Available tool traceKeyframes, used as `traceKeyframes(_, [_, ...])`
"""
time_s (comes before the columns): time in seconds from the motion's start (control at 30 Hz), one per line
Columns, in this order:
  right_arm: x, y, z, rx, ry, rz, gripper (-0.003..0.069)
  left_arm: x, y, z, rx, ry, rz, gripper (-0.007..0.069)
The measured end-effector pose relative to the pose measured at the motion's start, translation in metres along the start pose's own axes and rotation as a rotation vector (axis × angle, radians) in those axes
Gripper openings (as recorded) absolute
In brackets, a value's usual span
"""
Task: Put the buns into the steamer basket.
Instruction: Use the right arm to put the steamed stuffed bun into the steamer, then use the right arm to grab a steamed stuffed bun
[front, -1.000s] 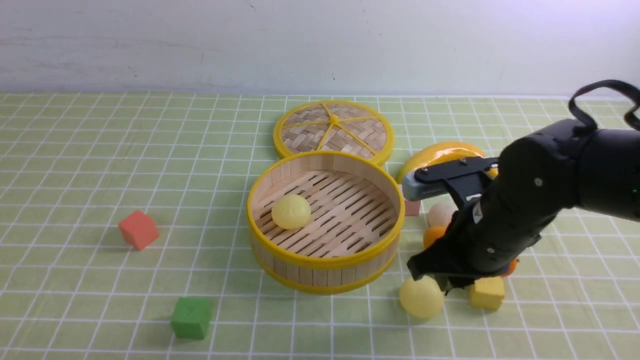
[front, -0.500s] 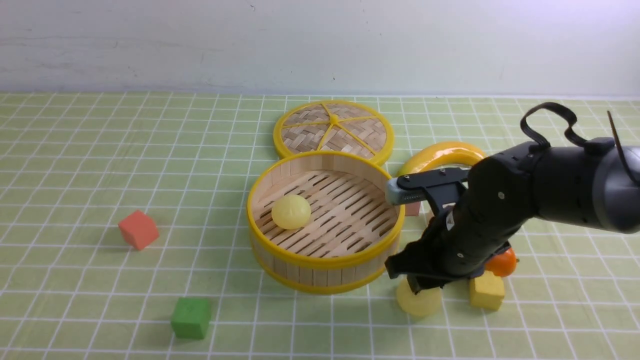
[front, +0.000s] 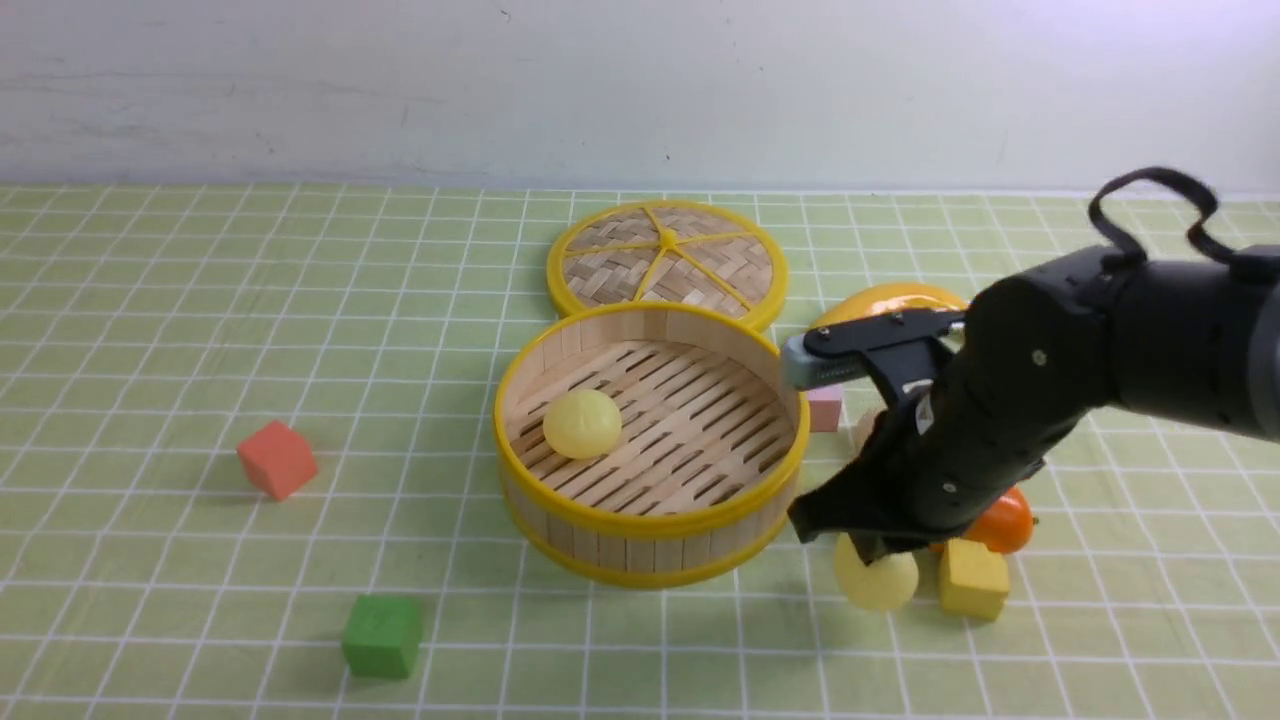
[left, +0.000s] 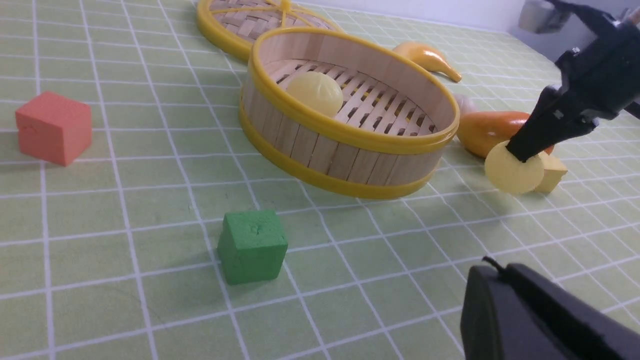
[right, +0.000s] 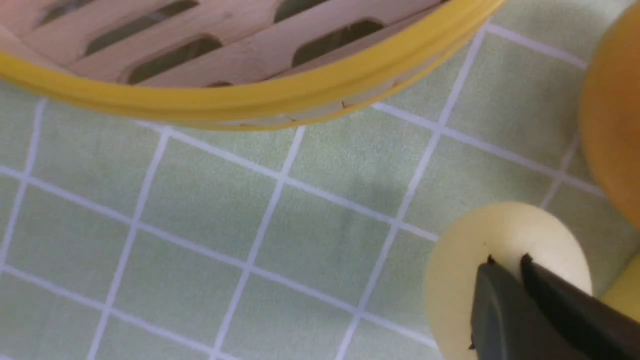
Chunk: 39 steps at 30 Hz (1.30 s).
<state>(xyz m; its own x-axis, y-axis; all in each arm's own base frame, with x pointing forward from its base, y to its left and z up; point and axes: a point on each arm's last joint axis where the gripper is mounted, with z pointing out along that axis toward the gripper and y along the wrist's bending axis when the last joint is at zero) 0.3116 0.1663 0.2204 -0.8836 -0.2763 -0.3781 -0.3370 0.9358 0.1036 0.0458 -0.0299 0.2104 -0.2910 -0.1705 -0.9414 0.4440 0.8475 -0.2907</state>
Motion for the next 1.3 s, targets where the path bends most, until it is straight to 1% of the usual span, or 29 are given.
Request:
traceKeyframes(0.07, [-0.008, 0.005, -0.026, -0.033, -0.047, 0.001, 0.0000, 0.000, 0.000, 0.000, 0.000, 0.000, 0.000, -0.0003])
traceKeyframes(0.17, [-0.024, 0.014, -0.056, -0.110, -0.142, -0.016, 0.0000, 0.000, 0.000, 0.000, 0.000, 0.000, 0.000, -0.0003])
traceKeyframes(0.23, [-0.030, 0.018, -0.061, -0.142, -0.172, -0.024, 0.0001, 0.000, 0.000, 0.000, 0.000, 0.000, 0.000, -0.0003])
traceKeyframes(0.3, [-0.045, 0.026, -0.064, -0.211, -0.235, -0.027, 0.0003, 0.000, 0.000, 0.000, 0.000, 0.000, 0.000, -0.0003])
traceKeyframes(0.33, [-0.046, 0.026, -0.063, -0.210, -0.238, -0.031, 0.0003, 0.000, 0.000, 0.000, 0.000, 0.000, 0.000, -0.0003])
traceKeyframes(0.37, [-0.050, 0.028, -0.059, -0.226, -0.247, -0.028, 0.0005, 0.000, 0.000, 0.000, 0.000, 0.000, 0.000, -0.0003])
traceKeyframes(0.4, [-0.059, 0.029, -0.043, -0.239, -0.257, -0.028, 0.0008, 0.000, 0.000, 0.000, 0.000, 0.000, 0.000, -0.0003])
traceKeyframes(0.43, [-0.060, 0.029, -0.041, -0.239, -0.257, -0.025, 0.0008, 0.000, 0.000, 0.000, 0.000, 0.000, 0.000, -0.0003])
traceKeyframes(0.53, [-0.070, 0.028, 0.005, -0.225, -0.236, 0.002, 0.0023, 0.000, 0.000, 0.000, 0.000, 0.000, 0.000, -0.0003])
traceKeyframes(0.6, [-0.072, 0.026, 0.027, -0.214, -0.218, 0.011, 0.0041, 0.000, 0.000, 0.000, 0.000, 0.000, 0.000, -0.0003])
traceKeyframes(0.67, [-0.071, 0.025, 0.043, -0.208, -0.189, 0.016, 0.0080, 0.000, 0.000, 0.000, 0.000, 0.000, 0.000, -0.0003])
traceKeyframes(0.73, [-0.071, 0.025, 0.047, -0.207, -0.180, 0.028, 0.0151, 0.000, 0.000, 0.000, 0.000, 0.000, 0.000, 0.0000])
traceKeyframes(0.77, [-0.072, 0.025, 0.047, -0.208, -0.181, 0.029, 0.0159, 0.000, 0.000, 0.000, 0.000, 0.000, 0.000, 0.0000])
traceKeyframes(0.8, [-0.074, 0.025, 0.042, -0.212, -0.190, 0.036, 0.0235, 0.000, 0.000, 0.000, 0.000, 0.000, 0.000, 0.0002])
traceKeyframes(0.83, [-0.075, 0.026, 0.042, -0.212, -0.193, 0.038, 0.0235, 0.000, 0.000, 0.000, 0.000, 0.000, 0.000, 0.0003])
traceKeyframes(0.87, [-0.079, 0.025, 0.031, -0.219, -0.208, 0.043, 0.0311, 0.000, 0.000, 0.000, 0.000, 0.000, 0.000, 0.0004])
traceKeyframes(0.93, [-0.085, 0.020, 0.014, -0.215, -0.229, 0.033, 0.0382, 0.000, 0.000, 0.000, 0.000, 0.000, 0.000, 0.0006])
traceKeyframes(0.97, [-0.085, 0.020, 0.012, -0.216, -0.232, 0.034, 0.0388, 0.000, 0.000, 0.000, 0.000, 0.000, 0.000, 0.0006])
traceKeyframes(1.0, [-0.088, 0.010, -0.005, -0.194, -0.247, 0.028, 0.0422, 0.000, 0.000, 0.000, 0.000, 0.000, 0.000, 0.0008])
traceKeyframes(1.03, [-0.089, 0.005, -0.014, -0.184, -0.250, 0.029, 0.0432, 0.000, 0.000, 0.000, 0.000, 0.000, 0.000, 0.0009])
traceKeyframes(1.1, [-0.090, -0.020, -0.031, -0.123, -0.248, 0.071, 0.0437, 0.000, 0.000, 0.000, 0.000, 0.000, 0.000, 0.0011])
traceKeyframes(1.13, [-0.089, -0.023, -0.031, -0.116, -0.243, 0.078, 0.0437, 0.000, 0.000, 0.000, 0.000, 0.000, 0.000, 0.0012])
traceKeyframes(1.17, [-0.088, -0.044, -0.034, -0.070, -0.222, 0.129, 0.0429, 0.000, 0.000, 0.000, 0.000, 0.001, 0.000, 0.0013])
traceKeyframes(1.27, [-0.082, -0.087, -0.021, 0.013, -0.154, 0.213, 0.0386, 0.000, 0.000, 0.000, 0.000, 0.003, 0.000, 0.0018])
traceKeyframes(1.3, [-0.082, -0.089, -0.018, 0.015, -0.147, 0.218, 0.0381, 0.000, 0.000, 0.000, 0.000, 0.003, 0.000, 0.0018])
